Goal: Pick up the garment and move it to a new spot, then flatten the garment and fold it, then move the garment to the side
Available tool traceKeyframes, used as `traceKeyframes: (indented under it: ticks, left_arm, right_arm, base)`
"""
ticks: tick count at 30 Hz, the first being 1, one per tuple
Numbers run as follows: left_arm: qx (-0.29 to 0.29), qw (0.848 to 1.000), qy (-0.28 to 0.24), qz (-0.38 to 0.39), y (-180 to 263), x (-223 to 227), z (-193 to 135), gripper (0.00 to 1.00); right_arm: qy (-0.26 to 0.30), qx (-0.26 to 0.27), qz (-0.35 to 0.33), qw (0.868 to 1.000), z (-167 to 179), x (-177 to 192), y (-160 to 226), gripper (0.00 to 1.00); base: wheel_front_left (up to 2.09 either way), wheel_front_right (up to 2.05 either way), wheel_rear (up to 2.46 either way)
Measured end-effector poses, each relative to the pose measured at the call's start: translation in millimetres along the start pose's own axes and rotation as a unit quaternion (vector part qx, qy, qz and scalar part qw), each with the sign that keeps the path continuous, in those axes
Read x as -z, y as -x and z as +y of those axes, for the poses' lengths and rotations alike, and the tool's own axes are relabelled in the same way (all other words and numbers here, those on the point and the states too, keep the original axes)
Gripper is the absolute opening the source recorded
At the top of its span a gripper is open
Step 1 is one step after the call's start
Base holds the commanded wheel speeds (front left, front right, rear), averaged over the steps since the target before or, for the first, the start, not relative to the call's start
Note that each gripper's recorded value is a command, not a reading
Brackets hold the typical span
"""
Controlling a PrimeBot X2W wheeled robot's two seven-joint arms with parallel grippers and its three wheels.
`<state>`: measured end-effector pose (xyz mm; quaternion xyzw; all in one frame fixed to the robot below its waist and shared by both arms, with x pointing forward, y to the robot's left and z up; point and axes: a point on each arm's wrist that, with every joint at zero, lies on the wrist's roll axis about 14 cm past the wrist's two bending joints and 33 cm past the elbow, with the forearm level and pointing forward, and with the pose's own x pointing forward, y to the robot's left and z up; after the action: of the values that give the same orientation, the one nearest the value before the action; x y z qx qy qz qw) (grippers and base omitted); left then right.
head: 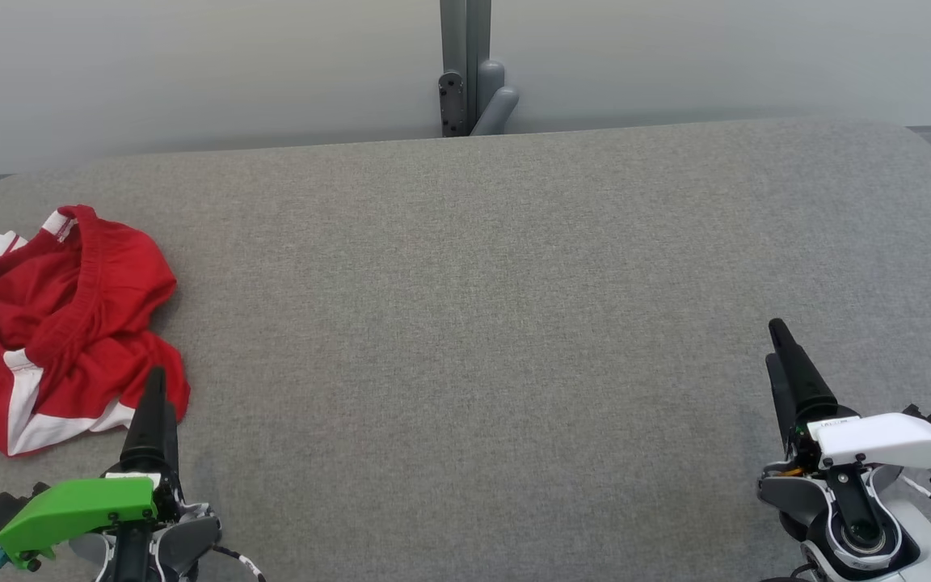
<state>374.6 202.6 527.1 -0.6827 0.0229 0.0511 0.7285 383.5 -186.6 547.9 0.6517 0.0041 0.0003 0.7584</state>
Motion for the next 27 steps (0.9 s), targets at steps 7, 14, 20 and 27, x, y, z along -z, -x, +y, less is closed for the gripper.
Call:
traceKeyframes:
  ticks: [7,14,20,27]
  left_arm:
    - [-0.002,0.996,-0.085,-0.020,2,-9,0,1.00]
    - [0.001,0.984,-0.177,-0.030,6,-13,-2,1.00]
    - [-0.006,0.972,-0.231,-0.033,11,-13,5,1.00]
    - [-0.012,0.956,-0.291,-0.031,16,-12,12,1.00]
  right_arm:
    - [0.096,-0.036,0.002,0.995,14,4,1,1.00]
    - [0.191,-0.064,0.006,0.979,24,10,3,1.00]
    - [0.247,-0.066,0.004,0.967,20,10,5,1.00]
    - [0.312,-0.060,-0.002,0.948,12,6,8,1.00]
  base:
    - [0.00,0.00,0.00]
    - [0.00,0.00,0.00]
    - [0.00,0.00,0.00]
    - [0.00,0.00,0.00]
